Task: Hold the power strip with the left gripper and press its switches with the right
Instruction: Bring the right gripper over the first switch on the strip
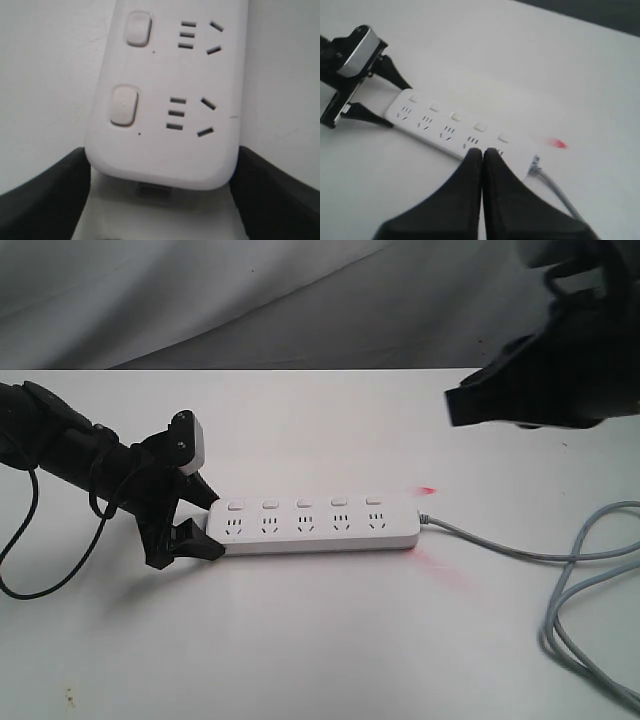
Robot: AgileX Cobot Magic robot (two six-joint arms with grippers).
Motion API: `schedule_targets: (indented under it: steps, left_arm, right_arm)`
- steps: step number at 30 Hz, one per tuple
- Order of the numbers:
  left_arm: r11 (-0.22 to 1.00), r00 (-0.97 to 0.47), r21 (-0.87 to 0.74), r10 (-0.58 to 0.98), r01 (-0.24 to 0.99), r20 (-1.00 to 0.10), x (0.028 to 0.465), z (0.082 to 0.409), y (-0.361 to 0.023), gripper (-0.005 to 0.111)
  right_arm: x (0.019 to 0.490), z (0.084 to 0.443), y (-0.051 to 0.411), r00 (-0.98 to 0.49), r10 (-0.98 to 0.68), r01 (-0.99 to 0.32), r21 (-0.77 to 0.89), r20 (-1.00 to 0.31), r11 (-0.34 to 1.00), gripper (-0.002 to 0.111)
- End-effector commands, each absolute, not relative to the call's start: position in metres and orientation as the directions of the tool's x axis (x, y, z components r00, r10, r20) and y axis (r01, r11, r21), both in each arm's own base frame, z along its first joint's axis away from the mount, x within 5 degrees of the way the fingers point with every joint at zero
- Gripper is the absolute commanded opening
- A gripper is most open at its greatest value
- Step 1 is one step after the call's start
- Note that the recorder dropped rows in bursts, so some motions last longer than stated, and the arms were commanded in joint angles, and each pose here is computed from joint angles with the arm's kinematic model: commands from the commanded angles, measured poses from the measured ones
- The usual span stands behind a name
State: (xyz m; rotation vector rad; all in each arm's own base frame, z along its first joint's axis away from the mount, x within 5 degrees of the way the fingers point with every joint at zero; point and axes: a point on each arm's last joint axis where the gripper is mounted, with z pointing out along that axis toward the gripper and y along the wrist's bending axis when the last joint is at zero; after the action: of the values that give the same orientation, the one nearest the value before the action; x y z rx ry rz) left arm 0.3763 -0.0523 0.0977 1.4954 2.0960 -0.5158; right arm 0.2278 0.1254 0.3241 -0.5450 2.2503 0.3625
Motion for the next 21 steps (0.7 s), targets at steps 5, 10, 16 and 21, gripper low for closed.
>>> schedule_targets:
  steps: [5, 10, 16, 21]
  left_arm:
    - [0.328, -0.264, -0.008, 0.746, 0.945, -0.612, 0.378, 0.1, -0.053, 0.054]
    - [0.328, -0.264, -0.008, 0.746, 0.945, -0.612, 0.378, 0.1, -0.053, 0.054]
    - [0.328, -0.264, -0.008, 0.746, 0.945, -0.612, 0.378, 0.1, -0.053, 0.054]
    - [0.328, -0.264, -0.008, 0.746, 0.945, -0.612, 0.378, 0.1, -0.053, 0.054]
  right_arm:
    - [0.263, 0.312, 0.172, -0.658, -0.424, -0.615, 0.12, -0.623, 0.779, 0.0]
    - [0.284, 0.306, 0.196, -0.596, -0.499, -0.722, 0.149, -0.629, 0.675, 0.0]
    - [0.305, 0.285, 0.217, -0.561, -0.539, -0.779, 0.181, -0.628, 0.601, 0.0]
    - [0.324, 0.264, 0.233, -0.537, -0.562, -0.811, 0.203, -0.629, 0.549, 0.0]
